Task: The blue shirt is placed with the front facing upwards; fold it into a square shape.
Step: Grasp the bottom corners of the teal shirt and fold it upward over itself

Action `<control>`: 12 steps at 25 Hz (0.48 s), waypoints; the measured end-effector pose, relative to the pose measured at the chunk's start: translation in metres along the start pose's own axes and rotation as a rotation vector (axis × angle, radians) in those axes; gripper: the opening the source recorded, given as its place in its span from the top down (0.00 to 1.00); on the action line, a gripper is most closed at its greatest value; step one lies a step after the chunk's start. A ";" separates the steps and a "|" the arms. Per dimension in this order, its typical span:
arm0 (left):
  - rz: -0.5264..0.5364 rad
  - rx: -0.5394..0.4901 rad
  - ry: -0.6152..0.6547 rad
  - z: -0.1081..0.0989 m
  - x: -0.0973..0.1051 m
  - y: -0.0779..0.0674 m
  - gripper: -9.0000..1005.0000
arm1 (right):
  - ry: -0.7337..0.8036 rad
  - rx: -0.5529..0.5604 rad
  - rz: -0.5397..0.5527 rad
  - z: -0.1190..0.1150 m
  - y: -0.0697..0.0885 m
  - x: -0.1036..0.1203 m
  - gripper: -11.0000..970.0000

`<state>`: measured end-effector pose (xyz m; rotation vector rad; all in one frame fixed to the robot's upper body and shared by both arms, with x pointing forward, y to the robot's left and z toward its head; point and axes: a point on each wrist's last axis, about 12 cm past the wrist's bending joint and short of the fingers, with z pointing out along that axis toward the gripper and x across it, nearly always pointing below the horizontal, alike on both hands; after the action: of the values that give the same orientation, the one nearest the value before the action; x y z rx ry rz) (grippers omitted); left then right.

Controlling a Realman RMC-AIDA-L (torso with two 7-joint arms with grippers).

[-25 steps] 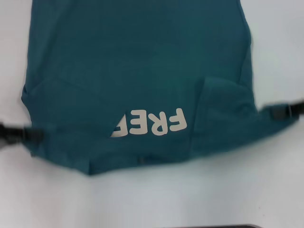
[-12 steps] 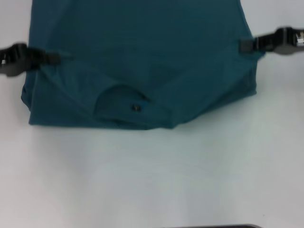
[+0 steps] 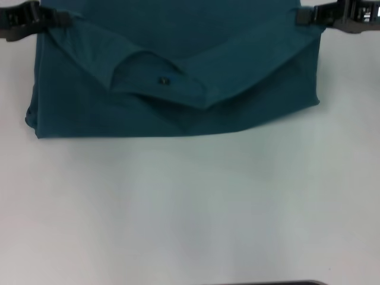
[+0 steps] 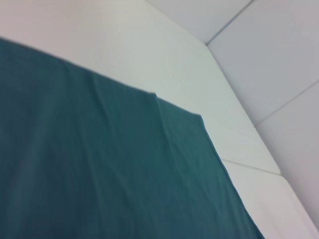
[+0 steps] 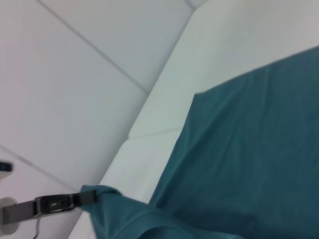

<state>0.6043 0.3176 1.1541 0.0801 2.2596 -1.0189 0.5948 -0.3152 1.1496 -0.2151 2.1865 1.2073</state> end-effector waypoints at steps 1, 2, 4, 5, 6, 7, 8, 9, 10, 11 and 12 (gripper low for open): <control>0.016 -0.014 -0.008 0.003 -0.003 0.000 0.96 | -0.015 0.010 -0.007 0.001 -0.001 -0.001 0.95; 0.030 -0.031 -0.013 0.005 -0.005 0.000 0.96 | -0.031 0.018 -0.014 0.001 -0.002 -0.002 0.95; 0.054 -0.065 -0.017 0.010 -0.007 0.000 0.96 | -0.054 0.026 -0.030 0.004 -0.004 -0.003 0.95; 0.063 -0.080 -0.021 0.012 -0.007 0.000 0.96 | -0.059 0.026 -0.036 0.005 -0.004 -0.003 0.95; 0.072 -0.095 -0.029 0.015 -0.008 0.000 0.96 | -0.065 0.031 -0.042 0.007 -0.004 -0.003 0.95; 0.080 -0.110 -0.038 0.016 -0.008 -0.001 0.96 | -0.066 0.035 -0.047 0.009 -0.003 -0.003 0.95; 0.087 -0.123 -0.048 0.018 -0.009 -0.001 0.96 | -0.068 0.043 -0.054 0.012 -0.003 -0.005 0.95; 0.093 -0.133 -0.056 0.018 -0.010 -0.001 0.96 | -0.064 0.051 -0.062 0.015 -0.003 -0.006 0.95; 0.104 -0.149 -0.069 0.019 -0.011 -0.002 0.96 | -0.061 0.061 -0.072 0.018 -0.002 -0.008 0.95; 0.113 -0.160 -0.077 0.020 -0.013 -0.003 0.96 | -0.058 0.069 -0.084 0.020 -0.001 -0.011 0.95; 0.120 -0.168 -0.084 0.020 -0.014 -0.004 0.96 | -0.056 0.093 -0.107 0.026 0.000 -0.016 0.95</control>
<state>0.6253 0.3039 1.1549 0.0977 2.2258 -0.7544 0.6195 -0.2965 1.1490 -0.2528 2.1479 1.0387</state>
